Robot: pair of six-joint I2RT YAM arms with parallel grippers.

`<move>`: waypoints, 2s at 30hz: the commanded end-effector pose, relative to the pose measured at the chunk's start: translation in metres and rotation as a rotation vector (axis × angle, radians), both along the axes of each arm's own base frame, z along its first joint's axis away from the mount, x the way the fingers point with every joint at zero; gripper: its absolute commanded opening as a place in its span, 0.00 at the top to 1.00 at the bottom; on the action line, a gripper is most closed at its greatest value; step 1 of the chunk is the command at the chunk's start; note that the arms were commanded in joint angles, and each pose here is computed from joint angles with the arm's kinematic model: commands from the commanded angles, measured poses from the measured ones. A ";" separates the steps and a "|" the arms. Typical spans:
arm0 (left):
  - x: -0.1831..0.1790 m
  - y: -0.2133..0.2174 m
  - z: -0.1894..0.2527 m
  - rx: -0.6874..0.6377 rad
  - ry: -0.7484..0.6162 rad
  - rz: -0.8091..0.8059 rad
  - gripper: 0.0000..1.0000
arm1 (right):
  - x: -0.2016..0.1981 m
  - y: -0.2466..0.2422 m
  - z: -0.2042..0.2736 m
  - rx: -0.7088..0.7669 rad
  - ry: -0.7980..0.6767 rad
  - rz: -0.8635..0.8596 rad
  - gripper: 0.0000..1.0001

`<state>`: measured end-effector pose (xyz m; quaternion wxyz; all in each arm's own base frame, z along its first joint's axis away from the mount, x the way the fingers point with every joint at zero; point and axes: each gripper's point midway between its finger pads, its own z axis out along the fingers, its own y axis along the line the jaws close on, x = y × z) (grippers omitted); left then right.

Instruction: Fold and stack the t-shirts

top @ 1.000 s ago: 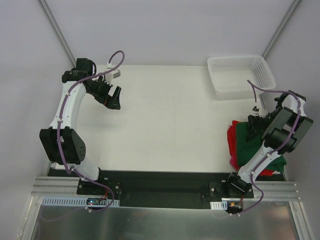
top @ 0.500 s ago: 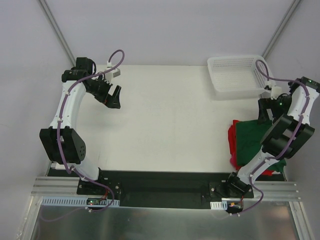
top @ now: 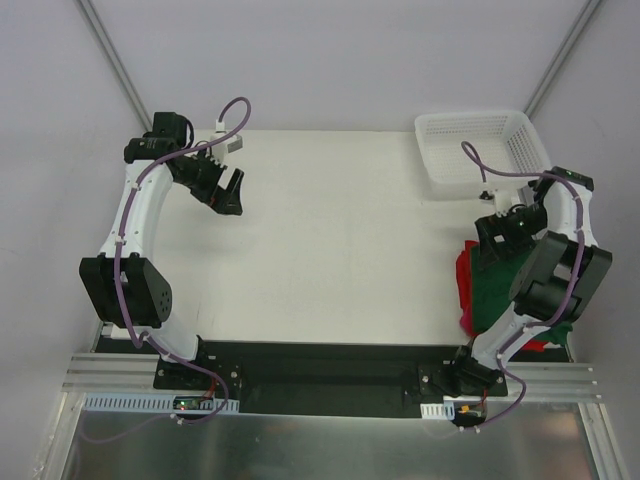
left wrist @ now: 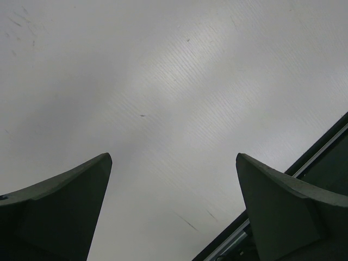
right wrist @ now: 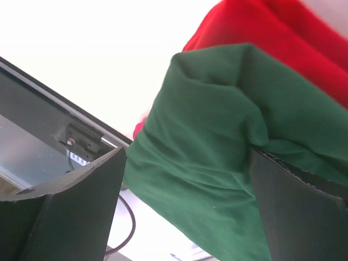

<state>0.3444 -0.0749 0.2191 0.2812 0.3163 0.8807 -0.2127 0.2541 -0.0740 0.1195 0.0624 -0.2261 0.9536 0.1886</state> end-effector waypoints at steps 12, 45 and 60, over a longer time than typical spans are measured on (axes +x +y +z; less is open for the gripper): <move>-0.014 0.000 0.005 0.017 -0.027 -0.021 0.01 | -0.003 -0.002 0.027 -0.187 -0.246 0.148 0.04; -0.014 0.000 0.004 0.015 -0.020 -0.017 0.01 | 0.050 -0.003 0.011 -0.277 -0.549 0.173 0.04; -0.016 0.004 -0.001 0.039 -0.007 -0.004 0.01 | 0.074 0.012 -0.018 -0.250 -0.530 0.201 0.04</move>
